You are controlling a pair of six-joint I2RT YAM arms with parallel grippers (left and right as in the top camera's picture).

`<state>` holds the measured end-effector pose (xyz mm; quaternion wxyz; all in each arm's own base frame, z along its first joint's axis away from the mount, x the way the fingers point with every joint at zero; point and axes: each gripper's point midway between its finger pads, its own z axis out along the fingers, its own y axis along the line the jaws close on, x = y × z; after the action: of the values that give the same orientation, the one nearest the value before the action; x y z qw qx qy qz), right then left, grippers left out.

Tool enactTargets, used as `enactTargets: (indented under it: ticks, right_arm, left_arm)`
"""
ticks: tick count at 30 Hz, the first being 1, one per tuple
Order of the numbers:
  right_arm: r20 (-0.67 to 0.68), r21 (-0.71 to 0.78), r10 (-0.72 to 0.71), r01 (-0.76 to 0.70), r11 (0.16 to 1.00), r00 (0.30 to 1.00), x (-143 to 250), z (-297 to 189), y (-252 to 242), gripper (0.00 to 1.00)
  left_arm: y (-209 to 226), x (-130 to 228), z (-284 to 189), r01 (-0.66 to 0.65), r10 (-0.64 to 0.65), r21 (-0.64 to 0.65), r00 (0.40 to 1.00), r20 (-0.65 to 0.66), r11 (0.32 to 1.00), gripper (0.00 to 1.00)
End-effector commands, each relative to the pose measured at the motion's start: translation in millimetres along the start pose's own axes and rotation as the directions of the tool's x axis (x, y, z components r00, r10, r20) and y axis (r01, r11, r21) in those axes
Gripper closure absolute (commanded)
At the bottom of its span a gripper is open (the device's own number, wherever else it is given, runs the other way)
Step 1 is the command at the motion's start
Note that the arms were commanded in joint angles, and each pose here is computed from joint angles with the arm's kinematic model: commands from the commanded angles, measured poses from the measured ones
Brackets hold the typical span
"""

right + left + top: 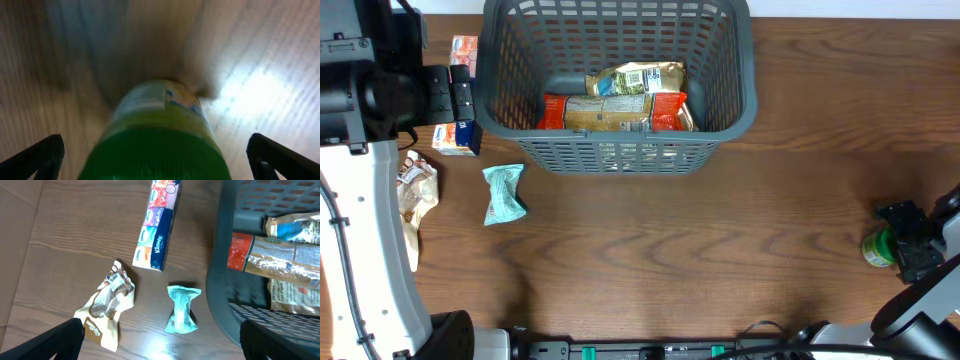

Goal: Pack container
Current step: 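Lower the right gripper onto the green-capped jar and grasp it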

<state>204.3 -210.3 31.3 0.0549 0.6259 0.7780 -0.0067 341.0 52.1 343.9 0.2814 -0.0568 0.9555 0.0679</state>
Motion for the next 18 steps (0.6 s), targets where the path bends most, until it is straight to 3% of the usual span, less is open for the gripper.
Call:
enactTargets:
  ticks: [1,13,16,18]
  right_arm:
    - [0.003,-0.006,-0.008,0.008,1.000,1.000,-0.4,5.0,0.2,0.02]
    - [0.022,-0.012,-0.007,0.007,1.000,1.000,4.3,21.2,-3.7,0.04]
    - [0.021,-0.013,-0.008,0.008,1.000,1.000,4.7,21.5,-3.6,0.09]
    - [0.020,-0.013,-0.008,0.008,1.000,1.000,4.9,21.5,-3.7,0.19]
  left_arm:
    - [1.6,2.0,-3.2,0.013,-0.013,0.000,1.000,0.001,1.000,0.01]
    - [1.6,2.0,-3.2,0.013,-0.013,0.000,1.000,0.001,1.000,0.01]
    - [1.6,2.0,-3.2,0.013,-0.013,0.000,1.000,0.001,1.000,0.01]
    - [1.6,2.0,-3.2,0.013,-0.013,0.000,1.000,0.002,1.000,0.01]
